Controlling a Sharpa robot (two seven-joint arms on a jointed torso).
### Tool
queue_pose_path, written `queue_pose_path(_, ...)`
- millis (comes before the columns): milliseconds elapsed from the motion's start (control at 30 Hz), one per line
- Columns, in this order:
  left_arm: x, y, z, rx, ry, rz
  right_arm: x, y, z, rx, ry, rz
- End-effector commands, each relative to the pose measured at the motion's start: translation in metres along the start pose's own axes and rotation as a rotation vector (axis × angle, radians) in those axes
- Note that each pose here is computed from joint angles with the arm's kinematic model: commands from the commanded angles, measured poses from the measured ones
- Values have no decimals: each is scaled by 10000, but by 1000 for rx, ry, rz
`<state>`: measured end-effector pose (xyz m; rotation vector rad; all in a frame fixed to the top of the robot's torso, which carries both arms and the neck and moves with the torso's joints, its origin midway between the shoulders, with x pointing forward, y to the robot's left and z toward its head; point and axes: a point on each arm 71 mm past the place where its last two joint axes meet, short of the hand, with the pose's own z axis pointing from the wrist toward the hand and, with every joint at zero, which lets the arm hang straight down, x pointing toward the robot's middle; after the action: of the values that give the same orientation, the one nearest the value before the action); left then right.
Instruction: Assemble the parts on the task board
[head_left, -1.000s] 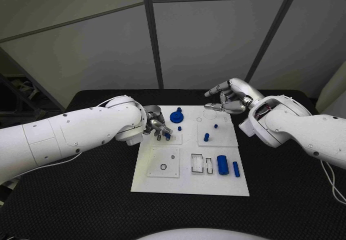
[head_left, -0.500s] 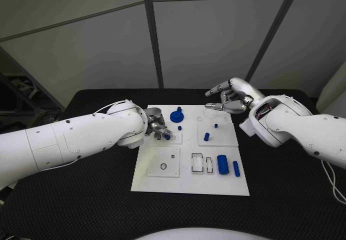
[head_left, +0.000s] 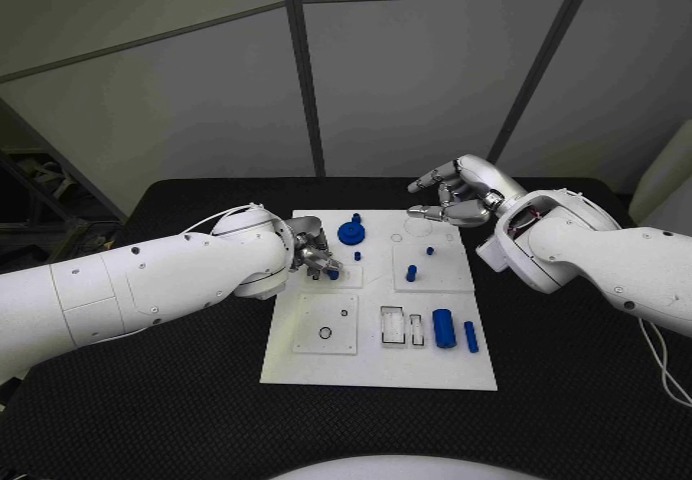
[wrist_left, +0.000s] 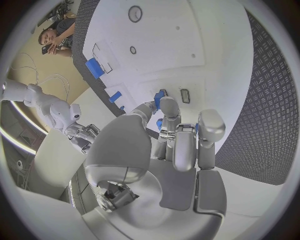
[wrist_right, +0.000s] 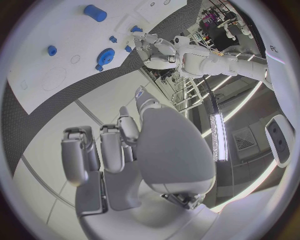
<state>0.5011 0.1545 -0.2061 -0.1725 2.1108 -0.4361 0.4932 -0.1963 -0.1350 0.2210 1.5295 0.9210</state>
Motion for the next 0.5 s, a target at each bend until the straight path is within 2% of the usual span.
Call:
queue_pose_path(33, 15, -6, -5, 1, 7, 22, -4, 20, 7, -13, 2, -3)
queue_pose_path(500, 31, 11, -15, -11, 28, 35, -2, 18, 5, -11, 7, -3)
